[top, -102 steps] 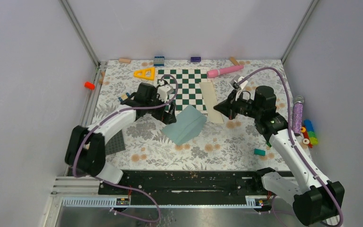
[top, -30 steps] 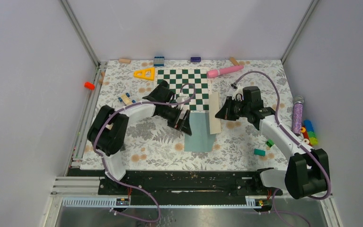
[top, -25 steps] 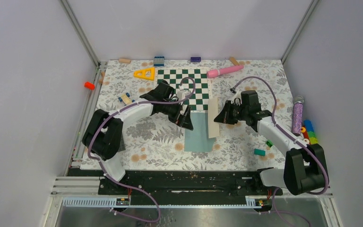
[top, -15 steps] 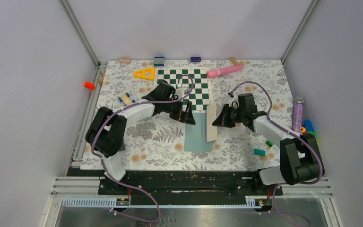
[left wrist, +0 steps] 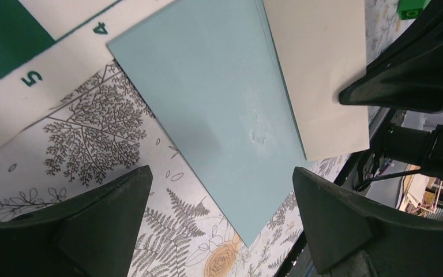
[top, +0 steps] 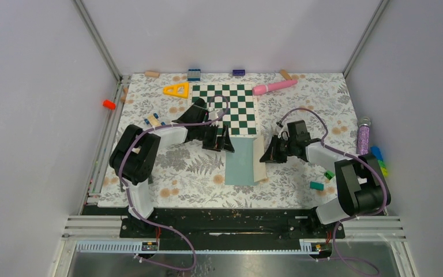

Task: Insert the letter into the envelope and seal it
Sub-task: Place the letter in the envelope.

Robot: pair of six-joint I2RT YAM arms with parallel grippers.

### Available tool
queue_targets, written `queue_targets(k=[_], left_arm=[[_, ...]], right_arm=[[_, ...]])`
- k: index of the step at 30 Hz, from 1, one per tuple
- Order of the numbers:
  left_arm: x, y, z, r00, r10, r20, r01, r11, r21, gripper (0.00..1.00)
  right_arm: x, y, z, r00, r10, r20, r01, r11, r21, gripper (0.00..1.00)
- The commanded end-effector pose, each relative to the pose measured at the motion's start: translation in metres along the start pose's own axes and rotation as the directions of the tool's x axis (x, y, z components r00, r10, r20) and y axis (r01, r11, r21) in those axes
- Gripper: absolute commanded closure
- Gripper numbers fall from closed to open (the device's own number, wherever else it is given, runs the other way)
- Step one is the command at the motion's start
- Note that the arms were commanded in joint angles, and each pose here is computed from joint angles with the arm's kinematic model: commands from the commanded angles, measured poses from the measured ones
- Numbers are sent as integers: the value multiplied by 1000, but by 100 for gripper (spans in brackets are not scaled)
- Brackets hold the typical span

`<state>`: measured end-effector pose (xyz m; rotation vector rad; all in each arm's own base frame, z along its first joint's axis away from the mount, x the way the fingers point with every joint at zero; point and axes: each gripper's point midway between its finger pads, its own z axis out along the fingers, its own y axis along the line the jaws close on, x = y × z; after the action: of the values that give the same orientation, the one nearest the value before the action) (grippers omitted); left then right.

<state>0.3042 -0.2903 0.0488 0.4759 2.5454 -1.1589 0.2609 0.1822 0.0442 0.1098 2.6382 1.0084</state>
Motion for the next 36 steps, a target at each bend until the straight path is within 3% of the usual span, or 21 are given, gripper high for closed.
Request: queue_targets(k=[1, 13, 29, 36], left_arm=[[-5, 6, 7, 1000, -23, 15, 23, 1000, 11, 2], [-1, 10, 14, 998, -55, -6, 55, 998, 17, 2], [0, 13, 17, 998, -68, -17, 68, 998, 14, 2], [1, 15, 19, 997, -73, -23, 74, 997, 11, 2]], right_arm=[[3, 2, 1, 1000, -6, -7, 6, 1000, -8, 100], [6, -9, 15, 998, -3, -66, 5, 999, 36, 100], [-26, 34, -9, 989, -127, 74, 133, 988, -77, 100], [-16, 30, 3, 993, -117, -5, 117, 990, -80, 100]])
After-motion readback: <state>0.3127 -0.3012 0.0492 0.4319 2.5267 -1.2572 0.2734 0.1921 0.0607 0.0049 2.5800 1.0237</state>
